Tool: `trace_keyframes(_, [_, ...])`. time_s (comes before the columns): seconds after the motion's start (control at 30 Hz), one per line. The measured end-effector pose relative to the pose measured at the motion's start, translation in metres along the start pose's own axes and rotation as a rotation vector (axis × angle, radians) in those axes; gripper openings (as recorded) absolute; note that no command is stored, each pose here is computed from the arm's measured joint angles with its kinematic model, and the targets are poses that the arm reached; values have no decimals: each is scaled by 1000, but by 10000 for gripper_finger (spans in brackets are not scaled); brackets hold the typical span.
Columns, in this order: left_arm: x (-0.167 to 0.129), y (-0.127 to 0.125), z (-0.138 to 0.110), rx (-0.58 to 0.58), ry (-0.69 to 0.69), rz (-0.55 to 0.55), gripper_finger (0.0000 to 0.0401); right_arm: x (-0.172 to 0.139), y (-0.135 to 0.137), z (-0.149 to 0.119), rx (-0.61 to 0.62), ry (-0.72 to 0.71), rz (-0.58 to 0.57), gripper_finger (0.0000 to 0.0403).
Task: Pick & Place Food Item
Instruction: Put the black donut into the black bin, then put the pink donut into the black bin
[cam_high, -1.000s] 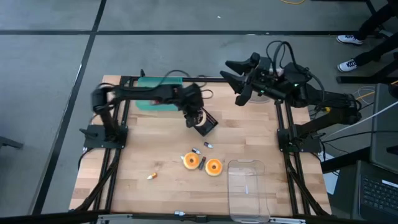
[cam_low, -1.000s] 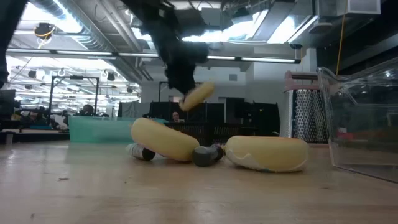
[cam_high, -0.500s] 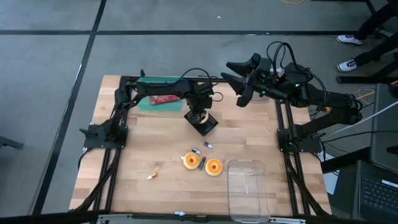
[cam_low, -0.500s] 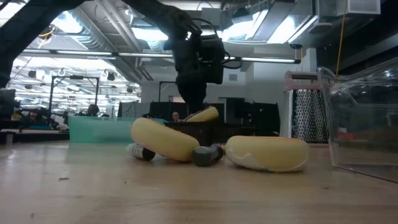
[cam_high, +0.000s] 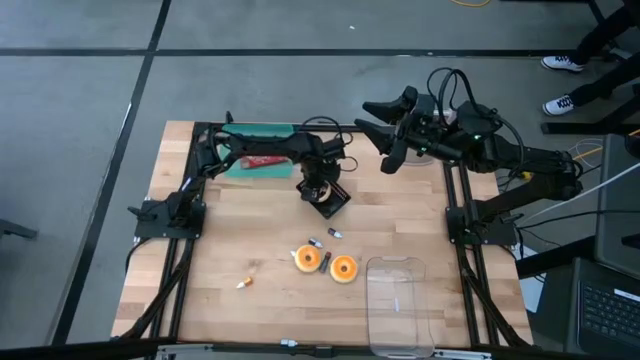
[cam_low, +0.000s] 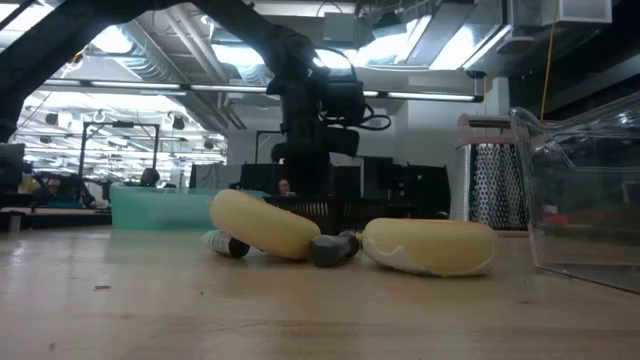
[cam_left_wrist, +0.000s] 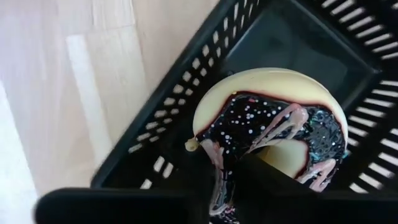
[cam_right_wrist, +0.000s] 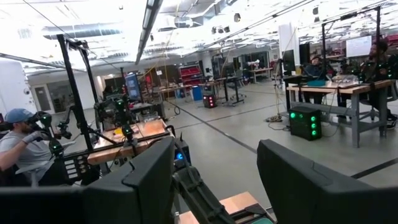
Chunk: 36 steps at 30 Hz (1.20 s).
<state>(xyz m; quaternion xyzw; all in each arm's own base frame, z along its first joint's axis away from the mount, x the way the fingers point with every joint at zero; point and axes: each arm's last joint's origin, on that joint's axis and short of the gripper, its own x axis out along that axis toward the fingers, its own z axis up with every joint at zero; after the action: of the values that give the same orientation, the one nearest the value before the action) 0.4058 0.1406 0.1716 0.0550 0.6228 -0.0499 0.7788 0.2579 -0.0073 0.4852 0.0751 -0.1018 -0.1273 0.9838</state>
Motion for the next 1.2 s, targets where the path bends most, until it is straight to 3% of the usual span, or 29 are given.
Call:
trace_keyframes(0.37, [-2, -4, 2, 8, 3, 9, 158, 0, 0, 0, -1, 1, 2, 228])
trace_keyframes(0.67, [-31, 3, 21, -5, -88, 55, 191, 0, 0, 0, -4, 1, 3, 228])
trace_keyframes(0.8, [-71, 9, 40, -15, -185, 98, 190, 0, 0, 0, -8, 1, 14, 228])
trace_keyframes(0.93, [-128, 20, 51, -130, -358, 69, 189, 0, 1, 2, -23, -18, 32, 228])
trace_keyframes(1.07, [-196, 30, 42, -265, -566, 14, 189, -2, 2, 5, -34, -28, 57, 228])
trace_keyframes(1.2, [-261, 23, 14, -349, -728, -29, 189, -7, 1, 9, -62, -44, 59, 228])
